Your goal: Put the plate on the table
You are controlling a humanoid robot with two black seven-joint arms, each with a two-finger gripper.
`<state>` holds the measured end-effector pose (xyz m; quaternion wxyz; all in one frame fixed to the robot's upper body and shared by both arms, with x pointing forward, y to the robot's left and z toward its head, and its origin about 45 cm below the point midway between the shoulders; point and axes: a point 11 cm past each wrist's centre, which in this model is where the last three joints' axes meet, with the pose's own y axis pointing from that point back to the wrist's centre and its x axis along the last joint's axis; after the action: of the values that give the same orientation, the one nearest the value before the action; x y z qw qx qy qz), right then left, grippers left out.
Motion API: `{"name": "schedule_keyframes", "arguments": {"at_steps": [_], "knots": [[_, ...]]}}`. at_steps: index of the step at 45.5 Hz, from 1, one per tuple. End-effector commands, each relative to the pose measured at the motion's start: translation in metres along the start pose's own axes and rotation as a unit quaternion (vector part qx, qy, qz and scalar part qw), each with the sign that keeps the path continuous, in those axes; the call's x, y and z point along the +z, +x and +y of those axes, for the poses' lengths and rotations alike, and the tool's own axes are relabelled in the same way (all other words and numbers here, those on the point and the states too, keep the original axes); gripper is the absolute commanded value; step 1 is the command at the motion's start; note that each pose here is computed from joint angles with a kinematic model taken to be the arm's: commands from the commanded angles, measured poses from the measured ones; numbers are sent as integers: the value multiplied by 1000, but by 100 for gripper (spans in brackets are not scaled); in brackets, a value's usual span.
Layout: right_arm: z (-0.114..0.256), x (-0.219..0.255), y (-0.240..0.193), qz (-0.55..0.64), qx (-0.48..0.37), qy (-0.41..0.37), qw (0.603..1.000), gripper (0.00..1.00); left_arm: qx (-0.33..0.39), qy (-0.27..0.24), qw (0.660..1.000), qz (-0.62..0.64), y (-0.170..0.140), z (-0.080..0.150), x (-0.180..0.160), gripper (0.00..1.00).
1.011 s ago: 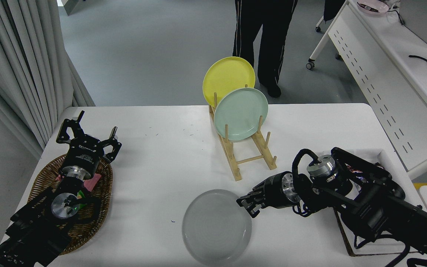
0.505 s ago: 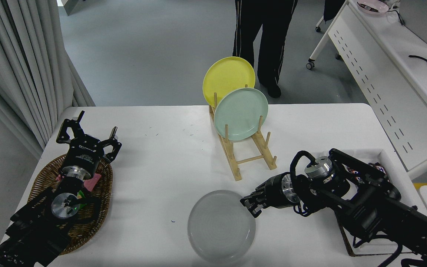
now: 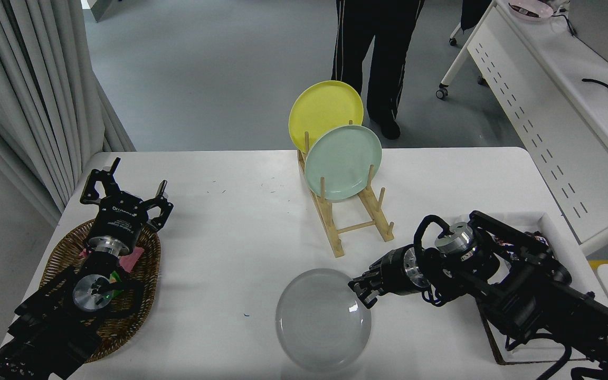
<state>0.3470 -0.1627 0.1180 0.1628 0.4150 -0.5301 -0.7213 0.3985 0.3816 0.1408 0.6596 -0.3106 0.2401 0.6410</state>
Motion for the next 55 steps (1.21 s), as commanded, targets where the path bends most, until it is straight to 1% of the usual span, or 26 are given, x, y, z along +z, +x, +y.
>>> {"name": "schedule_keyframes", "arguments": {"at_steps": [1, 12, 13, 14, 15, 24, 25, 26, 27, 28, 29, 30, 38, 43, 48, 55], "knots": [[1, -2, -2, 0, -3, 3, 1000, 0, 0, 0, 1000, 0, 0, 0, 0, 100], [3, -3, -4, -2, -6, 4, 1000, 0, 0, 0, 1000, 0, 0, 0, 0, 100], [3, -3, -4, -2, -6, 4, 1000, 6, 0, 0, 1000, 0, 0, 0, 0, 100], [3, -3, -4, -1, -6, 5, 1000, 14, 0, 0, 1000, 0, 0, 0, 0, 100], [3, -4, -4, -2, -5, 5, 1000, 19, 0, 0, 1000, 0, 0, 0, 0, 100], [3, -5, -4, -2, -6, 7, 1000, 20, 0, 0, 1000, 0, 0, 0, 0, 100], [3, -4, -5, -2, -6, 6, 1000, 21, 0, 0, 1000, 0, 0, 0, 0, 100], [3, -4, -4, -1, -5, 6, 1000, 27, 0, 0, 1000, 0, 0, 0, 0, 100], [3, -4, -4, -1, -5, 6, 1000, 39, 0, 0, 1000, 0, 0, 0, 0, 100], [2, -3, -4, 0, -4, 6, 1000, 61, 0, 0, 1000, 0, 0, 0, 0, 100], [2, -4, -4, 0, -4, 7, 1000, 93, 0, 0, 1000, 0, 0, 0, 0, 100], [2, -4, -4, 0, -4, 7, 1000, 100, 0, 0, 1000, 0, 0, 0, 0, 100], [3, 0, -8, 7, -9, 4, 1000, 100, 0, 0, 1000, 0, 0, 0, 0, 100], [0, 15, -32, 25, -32, -1, 999, 100, 0, 0, 1000, 0, 0, 0, 0, 100], [13, 23, -78, 53, -124, -2, 991, 100, 0, 0, 1000, 0, 0, 0, 0, 100], [22, 30, -98, 91, -227, -8, 970, 100, 0, 0, 1000, 0, 0, 0, 0, 100]]}}
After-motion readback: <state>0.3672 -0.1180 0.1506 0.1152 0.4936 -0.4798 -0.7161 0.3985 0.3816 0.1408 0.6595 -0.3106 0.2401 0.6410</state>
